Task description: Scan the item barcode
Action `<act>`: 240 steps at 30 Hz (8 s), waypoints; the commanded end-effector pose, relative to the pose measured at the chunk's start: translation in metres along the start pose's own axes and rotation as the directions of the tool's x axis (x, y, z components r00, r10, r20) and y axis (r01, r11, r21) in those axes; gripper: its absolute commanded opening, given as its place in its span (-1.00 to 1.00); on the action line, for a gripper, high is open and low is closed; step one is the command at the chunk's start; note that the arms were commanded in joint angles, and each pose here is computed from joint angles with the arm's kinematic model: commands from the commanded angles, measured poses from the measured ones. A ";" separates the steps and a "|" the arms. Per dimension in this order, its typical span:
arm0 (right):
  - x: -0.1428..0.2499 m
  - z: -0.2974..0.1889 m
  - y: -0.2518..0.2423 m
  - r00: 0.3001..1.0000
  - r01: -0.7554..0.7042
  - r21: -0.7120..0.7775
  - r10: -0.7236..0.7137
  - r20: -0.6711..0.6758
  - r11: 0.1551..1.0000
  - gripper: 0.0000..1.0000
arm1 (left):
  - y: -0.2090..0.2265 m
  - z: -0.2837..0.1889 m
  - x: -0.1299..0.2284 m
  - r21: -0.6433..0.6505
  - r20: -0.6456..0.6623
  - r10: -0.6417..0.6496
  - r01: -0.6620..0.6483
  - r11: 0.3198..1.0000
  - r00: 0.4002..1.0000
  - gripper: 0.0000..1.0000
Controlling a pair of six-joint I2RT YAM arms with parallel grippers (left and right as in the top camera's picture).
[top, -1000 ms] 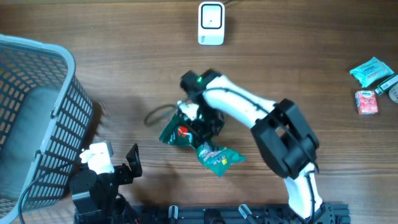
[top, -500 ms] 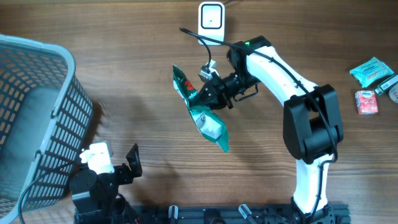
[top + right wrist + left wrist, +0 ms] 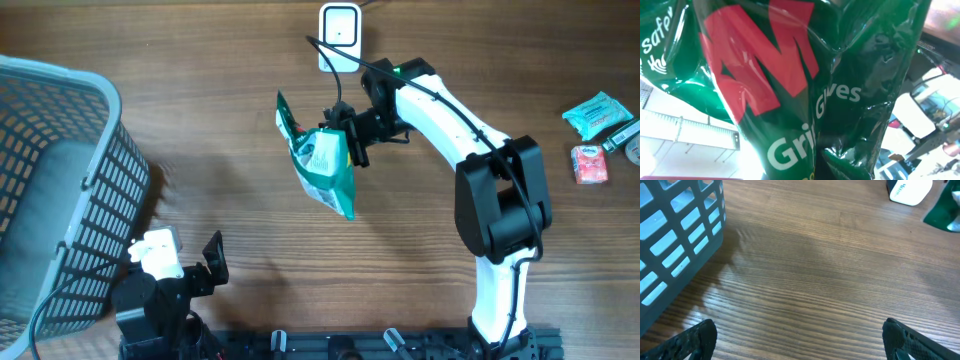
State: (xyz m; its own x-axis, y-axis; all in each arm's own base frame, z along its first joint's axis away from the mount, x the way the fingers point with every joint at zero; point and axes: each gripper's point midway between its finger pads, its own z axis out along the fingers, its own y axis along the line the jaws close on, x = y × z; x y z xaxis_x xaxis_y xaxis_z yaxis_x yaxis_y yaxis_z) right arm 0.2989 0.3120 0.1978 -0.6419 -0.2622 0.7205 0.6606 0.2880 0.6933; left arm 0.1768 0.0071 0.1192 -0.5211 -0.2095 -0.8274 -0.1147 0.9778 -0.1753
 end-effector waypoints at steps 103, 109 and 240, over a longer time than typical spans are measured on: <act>-0.058 -0.614 -0.095 0.010 -0.476 0.547 -0.618 0.786 0.689 1.00 | 0.001 -0.001 -0.002 -0.007 0.011 -0.011 0.011 1.000 1.000 1.00; 0.028 -0.556 0.032 -0.138 -0.224 0.684 -0.717 0.683 0.694 1.00 | 0.001 -0.001 -0.002 -0.007 0.011 -0.011 0.011 1.000 1.000 1.00; 0.098 -0.262 -0.138 -0.754 -0.115 0.917 -0.635 0.170 0.382 0.99 | -0.046 0.037 -0.061 0.186 0.451 0.037 -0.134 0.973 0.892 1.00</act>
State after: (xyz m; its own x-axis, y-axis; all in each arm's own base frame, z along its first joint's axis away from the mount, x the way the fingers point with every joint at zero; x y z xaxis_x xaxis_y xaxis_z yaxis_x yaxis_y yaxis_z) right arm 0.2473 0.0065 0.1729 -0.0163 0.1571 -0.9875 -0.0407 0.9867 0.1576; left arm 0.2437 -0.0304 0.1642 -0.0791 -0.1231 -0.9892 0.1513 0.9794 -0.1339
